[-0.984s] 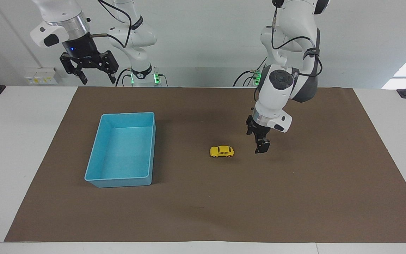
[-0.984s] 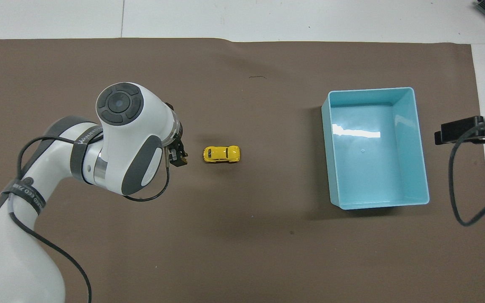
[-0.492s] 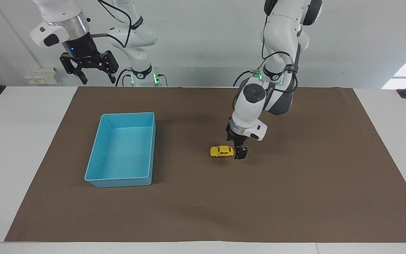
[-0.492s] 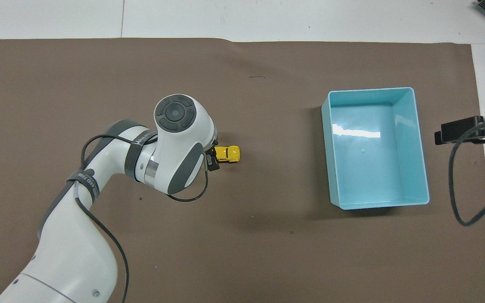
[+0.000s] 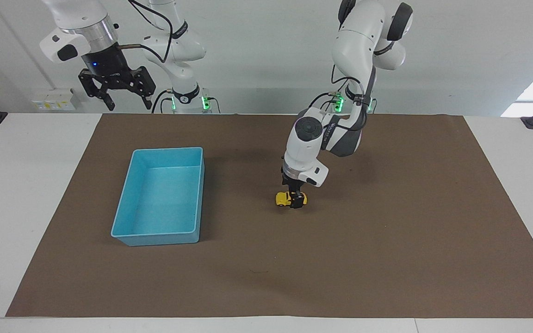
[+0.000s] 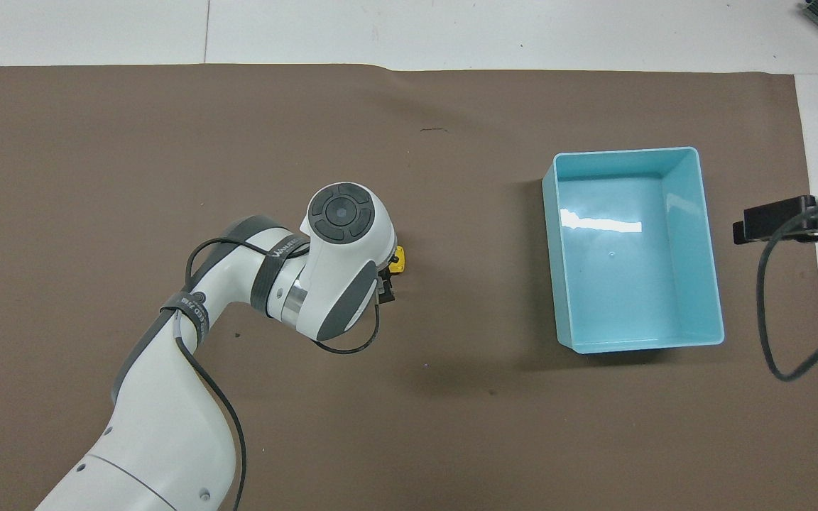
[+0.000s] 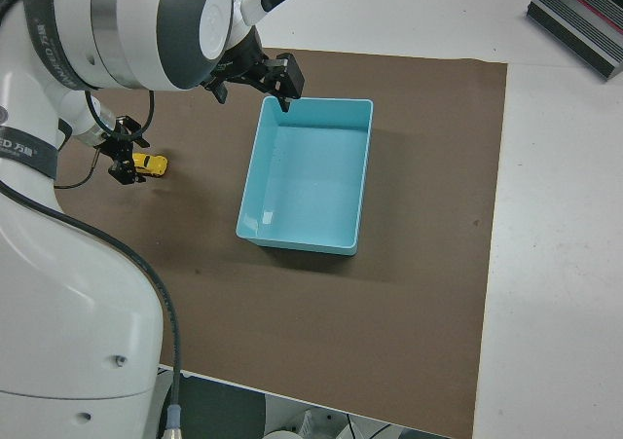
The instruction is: Wind up and store yellow beetle car
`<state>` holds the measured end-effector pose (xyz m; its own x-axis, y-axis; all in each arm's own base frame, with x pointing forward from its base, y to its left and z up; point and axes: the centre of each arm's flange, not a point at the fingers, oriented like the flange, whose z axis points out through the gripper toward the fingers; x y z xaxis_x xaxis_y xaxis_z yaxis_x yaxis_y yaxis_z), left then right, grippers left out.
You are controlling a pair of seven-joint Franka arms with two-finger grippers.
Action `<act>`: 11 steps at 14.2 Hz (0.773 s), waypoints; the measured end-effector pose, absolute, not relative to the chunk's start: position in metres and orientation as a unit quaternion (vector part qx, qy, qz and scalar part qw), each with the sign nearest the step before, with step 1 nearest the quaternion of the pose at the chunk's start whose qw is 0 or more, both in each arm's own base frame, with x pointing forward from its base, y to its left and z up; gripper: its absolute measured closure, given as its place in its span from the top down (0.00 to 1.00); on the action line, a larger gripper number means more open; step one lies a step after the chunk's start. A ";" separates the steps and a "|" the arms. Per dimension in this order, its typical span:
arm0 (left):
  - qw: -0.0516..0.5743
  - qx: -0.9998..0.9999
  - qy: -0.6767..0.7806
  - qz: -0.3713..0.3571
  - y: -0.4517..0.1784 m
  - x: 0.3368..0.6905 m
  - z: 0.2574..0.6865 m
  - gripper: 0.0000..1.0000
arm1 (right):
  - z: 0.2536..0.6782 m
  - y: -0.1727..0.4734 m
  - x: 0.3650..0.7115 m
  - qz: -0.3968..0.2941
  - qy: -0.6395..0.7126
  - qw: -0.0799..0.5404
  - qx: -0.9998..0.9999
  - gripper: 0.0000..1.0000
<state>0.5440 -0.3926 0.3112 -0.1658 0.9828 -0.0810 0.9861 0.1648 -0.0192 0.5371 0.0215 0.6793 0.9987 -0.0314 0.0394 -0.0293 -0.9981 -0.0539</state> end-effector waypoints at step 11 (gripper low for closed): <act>-0.001 0.682 0.730 -0.036 -0.388 0.541 0.307 1.00 | 0.679 0.021 0.537 -0.020 0.015 0.027 -0.999 1.00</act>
